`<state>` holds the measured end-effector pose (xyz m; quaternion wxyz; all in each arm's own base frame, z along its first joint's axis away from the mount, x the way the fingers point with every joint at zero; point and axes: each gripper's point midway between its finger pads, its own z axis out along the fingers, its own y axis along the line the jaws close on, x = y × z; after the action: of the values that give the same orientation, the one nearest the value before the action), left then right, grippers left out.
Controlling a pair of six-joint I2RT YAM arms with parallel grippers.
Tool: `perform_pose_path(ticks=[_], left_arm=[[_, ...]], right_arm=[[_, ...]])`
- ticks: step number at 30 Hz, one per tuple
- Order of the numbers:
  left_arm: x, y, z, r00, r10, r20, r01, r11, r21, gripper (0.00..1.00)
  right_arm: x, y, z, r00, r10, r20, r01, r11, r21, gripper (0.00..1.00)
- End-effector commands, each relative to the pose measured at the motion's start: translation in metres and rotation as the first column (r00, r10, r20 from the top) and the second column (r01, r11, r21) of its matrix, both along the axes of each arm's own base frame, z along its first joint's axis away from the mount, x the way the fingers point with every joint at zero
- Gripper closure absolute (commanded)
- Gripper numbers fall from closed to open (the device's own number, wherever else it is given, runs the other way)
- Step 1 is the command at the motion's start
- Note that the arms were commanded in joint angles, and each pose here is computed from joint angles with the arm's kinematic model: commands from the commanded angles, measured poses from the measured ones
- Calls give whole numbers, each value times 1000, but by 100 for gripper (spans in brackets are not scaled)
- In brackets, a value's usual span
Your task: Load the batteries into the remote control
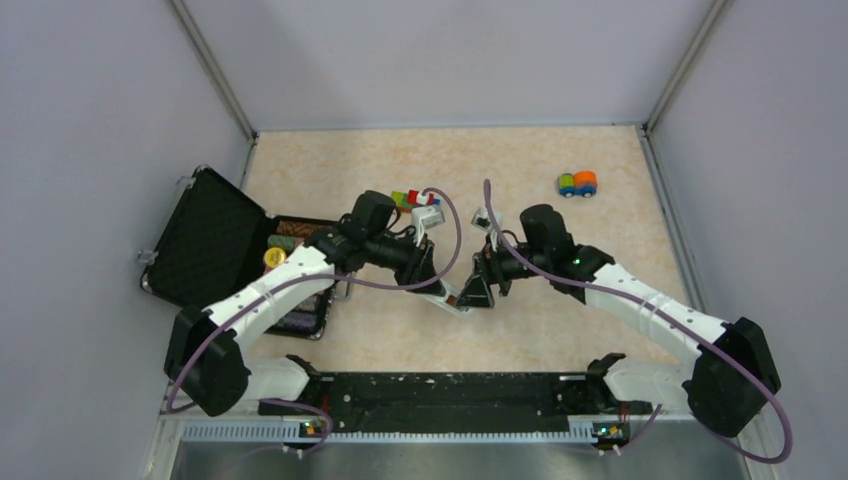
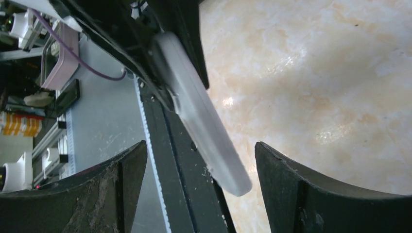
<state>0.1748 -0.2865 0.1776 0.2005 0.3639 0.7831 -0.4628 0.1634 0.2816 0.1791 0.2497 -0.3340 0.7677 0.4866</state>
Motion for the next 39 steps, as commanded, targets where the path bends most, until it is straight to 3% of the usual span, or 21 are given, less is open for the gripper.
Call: perform_pose_path(ticks=[1,5,9,12,14,15,16,18,20,22,25,28,31,35,39], left_arm=[[-15,-4,57,988,-117,98,130,983,-132,100],[-23,0,75,981,-146,125,166,971,-170,100],[-25,2,92,978,-155,136,182,959,-219,100],[-24,2,103,978,-141,151,175,954,-244,100],[-17,2,108,980,-102,171,142,960,-241,98],[-13,3,112,980,-73,187,117,964,-237,90],[-8,4,114,980,-34,198,80,969,-232,74],[1,7,121,971,42,237,18,970,-244,52],[10,10,131,958,135,255,-63,960,-272,40],[20,15,143,931,263,252,-173,928,-330,34],[35,21,166,878,451,163,-328,813,-481,32],[44,23,176,845,533,33,-425,708,-564,33],[58,24,167,806,588,-72,-528,658,-538,34],[62,21,173,801,582,-140,-549,620,-561,33],[68,23,176,773,610,-178,-591,587,-554,50]], right_arm=[[-6,12,14,995,84,55,-86,996,29,20],[-14,19,28,992,121,37,-125,986,115,25],[-26,26,41,986,166,-5,-161,965,205,40],[-30,29,48,981,190,-33,-177,954,240,58],[-31,30,51,979,197,-52,-179,952,249,75],[-32,30,52,978,199,-60,-178,951,252,83],[-31,31,54,978,196,-67,-173,951,257,88],[-29,32,61,981,176,-77,-148,949,279,96],[-26,35,73,985,151,-77,-119,939,323,98],[-22,37,84,990,111,-83,-72,924,375,100],[-15,39,114,996,64,-69,-23,876,481,100],[-9,41,134,997,35,-71,10,835,551,100],[-7,42,147,996,44,-80,13,800,600,100],[-4,45,151,994,52,-99,21,782,623,100],[2,46,146,992,24,-127,60,785,617,100]])
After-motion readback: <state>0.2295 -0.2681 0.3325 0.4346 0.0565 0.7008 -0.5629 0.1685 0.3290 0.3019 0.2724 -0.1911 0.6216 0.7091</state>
